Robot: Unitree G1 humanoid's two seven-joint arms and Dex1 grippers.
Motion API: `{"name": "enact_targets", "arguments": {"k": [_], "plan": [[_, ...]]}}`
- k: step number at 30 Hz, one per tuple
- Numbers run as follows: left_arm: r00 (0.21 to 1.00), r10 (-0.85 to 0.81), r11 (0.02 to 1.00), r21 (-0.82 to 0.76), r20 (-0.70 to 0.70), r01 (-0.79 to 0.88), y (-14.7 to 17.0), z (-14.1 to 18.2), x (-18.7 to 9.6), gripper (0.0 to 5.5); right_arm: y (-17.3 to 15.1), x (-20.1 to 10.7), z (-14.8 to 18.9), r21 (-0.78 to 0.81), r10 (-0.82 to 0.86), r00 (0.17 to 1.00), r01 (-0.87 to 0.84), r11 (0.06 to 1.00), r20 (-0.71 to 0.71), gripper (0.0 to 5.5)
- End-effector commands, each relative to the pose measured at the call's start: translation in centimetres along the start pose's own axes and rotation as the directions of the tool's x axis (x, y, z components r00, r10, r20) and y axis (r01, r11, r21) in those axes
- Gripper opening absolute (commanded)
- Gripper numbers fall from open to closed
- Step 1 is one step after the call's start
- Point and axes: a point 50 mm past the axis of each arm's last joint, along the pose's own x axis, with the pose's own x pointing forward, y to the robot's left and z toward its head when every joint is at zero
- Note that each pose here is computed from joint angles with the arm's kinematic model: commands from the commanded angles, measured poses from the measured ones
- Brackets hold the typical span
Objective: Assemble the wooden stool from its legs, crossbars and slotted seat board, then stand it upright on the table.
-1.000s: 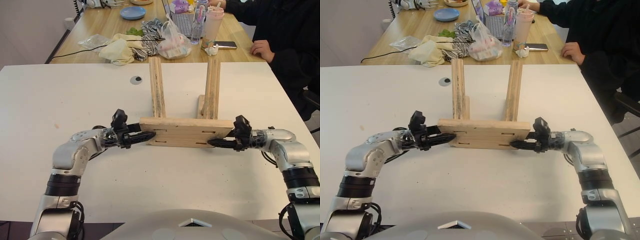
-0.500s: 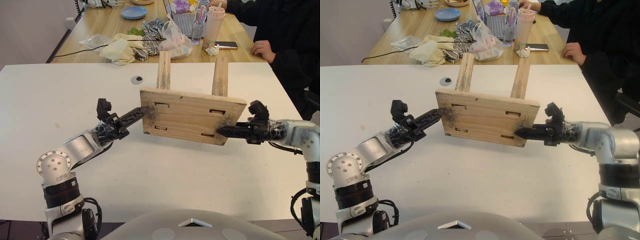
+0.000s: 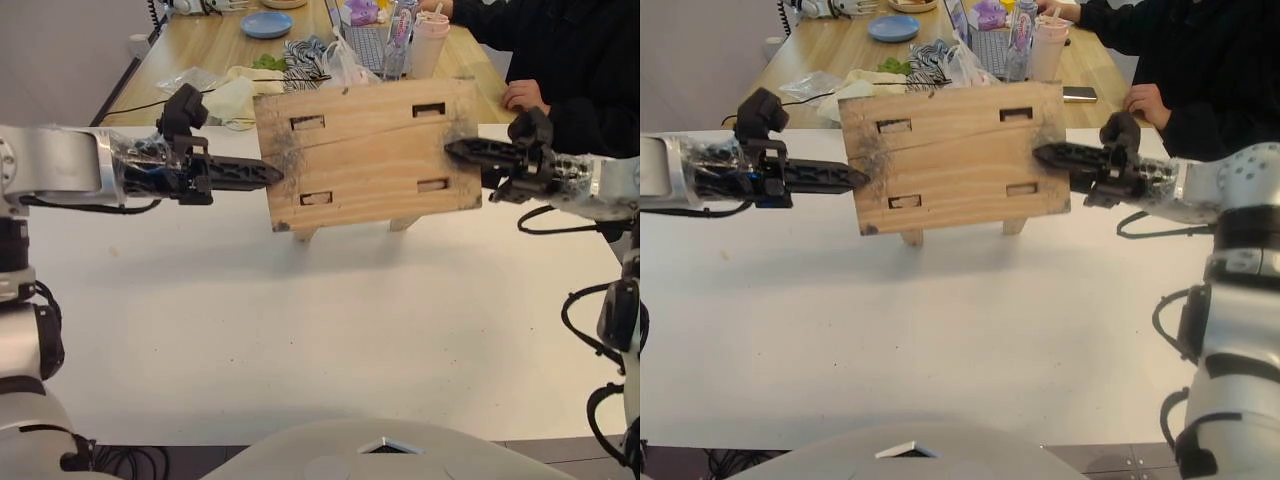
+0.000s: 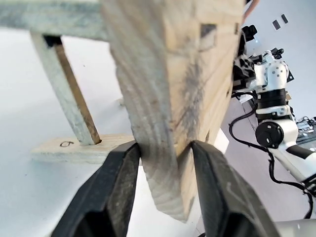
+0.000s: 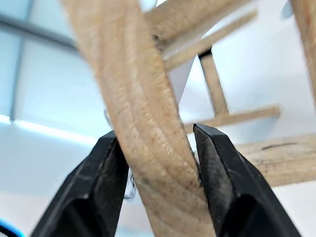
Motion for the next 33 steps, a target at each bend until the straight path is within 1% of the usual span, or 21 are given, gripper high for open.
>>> {"name": "enact_targets", "arguments": {"k": [1,4,6,8,10,13,14,15,16,17,18,20,23,24,25,27,28,30,33], "plan": [[0.983,0.042,0.997,-0.059,-0.178,-0.053,1.6,0.9,5.7,1.6,-0.9,5.9,0.6,0.139,-0.123,0.991,0.128,0.982,-0.044,1.9],[0.968,0.228,0.969,-0.076,-0.106,-0.236,5.7,2.0,7.2,1.6,-2.8,7.4,0.0,0.194,-0.272,0.96,0.278,0.941,-0.06,1.8],[0.955,0.282,0.957,-0.045,-0.087,-0.287,7.4,2.1,8.0,1.6,-3.8,7.8,-0.2,0.225,-0.328,0.943,0.331,0.916,-0.053,1.72],[0.947,0.314,0.949,-0.011,-0.071,-0.315,8.8,1.8,9.0,1.6,-4.8,7.8,0.0,0.244,-0.39,0.921,0.378,0.893,0.001,1.61],[0.947,0.317,0.948,0.001,-0.059,-0.317,9.4,1.4,9.8,1.6,-5.7,7.5,0.1,0.26,-0.439,0.898,0.415,0.872,0.04,1.54],[0.948,0.316,0.949,0.003,-0.027,-0.316,10.1,1.0,10.7,1.61,-7.5,6.5,-0.4,0.304,-0.482,0.874,0.443,0.844,0.064,1.52],[0.95,0.313,0.95,-0.003,-0.017,-0.313,10.2,1.0,10.9,2.01,-7.8,6.3,-0.7,0.318,-0.474,0.879,0.433,0.843,0.058,1.51],[0.95,0.313,0.95,-0.016,-0.002,-0.313,10.3,1.0,11.0,2.13,-8.0,6.2,-0.9,0.336,-0.462,0.885,0.419,0.844,0.055,1.51],[0.95,0.31,0.95,-0.032,0.014,-0.31,10.4,1.0,11.0,2.44,-8.2,6.1,-1.1,0.352,-0.454,0.889,0.407,0.843,0.057,1.51],[0.954,0.297,0.954,-0.053,0.038,-0.295,10.4,1.1,11.1,2.52,-8.6,6.0,-1.2,0.367,-0.455,0.888,0.403,0.838,0.066,1.51],[0.955,0.286,0.957,-0.076,0.076,-0.281,10.4,1.3,11.1,2.69,-9.0,5.9,-1.3,0.378,-0.46,0.884,0.402,0.834,0.075,1.8],[0.95,0.28,0.958,-0.104,0.141,-0.267,10.5,1.6,11.1,2.93,-9.5,5.8,-1.4,0.395,-0.464,0.88,0.394,0.83,0.099,2.04],[0.931,0.273,0.961,-0.114,0.244,-0.252,10.4,2.6,10.9,3.45,-9.9,5.5,-1.2,0.409,-0.462,0.872,0.368,0.835,0.161,2.63],[0.917,0.267,0.963,-0.109,0.296,-0.246,10.3,3.1,10.7,3.54,-10.0,5.2,-1.0,0.414,-0.466,0.865,0.361,0.836,0.186,2.77],[0.889,0.263,0.965,-0.118,0.376,-0.235,10.3,3.8,10.3,3.77,-10.2,4.9,-0.7,0.42,-0.468,0.854,0.349,0.838,0.225,3.06],[0.817,0.25,0.968,-0.126,0.52,-0.216,10.5,4.9,9.1,4.02,-9.9,4.0,0.0,0.432,-0.434,0.843,0.279,0.858,0.317,3.37],[0.785,0.238,0.971,-0.134,0.572,-0.197,10.7,5.1,8.4,4.05,-9.6,3.6,0.5,0.43,-0.397,0.84,0.224,0.874,0.37,3.52],[0.745,0.218,0.976,-0.136,0.631,-0.17,10.9,5.3,7.6,4.05,-8.8,3.2,1.4,0.403,-0.328,0.827,0.137,0.905,0.456,3.89],[0.697,0.224,0.975,-0.157,0.681,-0.159,11.6,5.0,6.7,4.05,-7.1,2.7,2.8,0.335,-0.192,0.797,-0.013,0.942,0.572,3.96]]}}
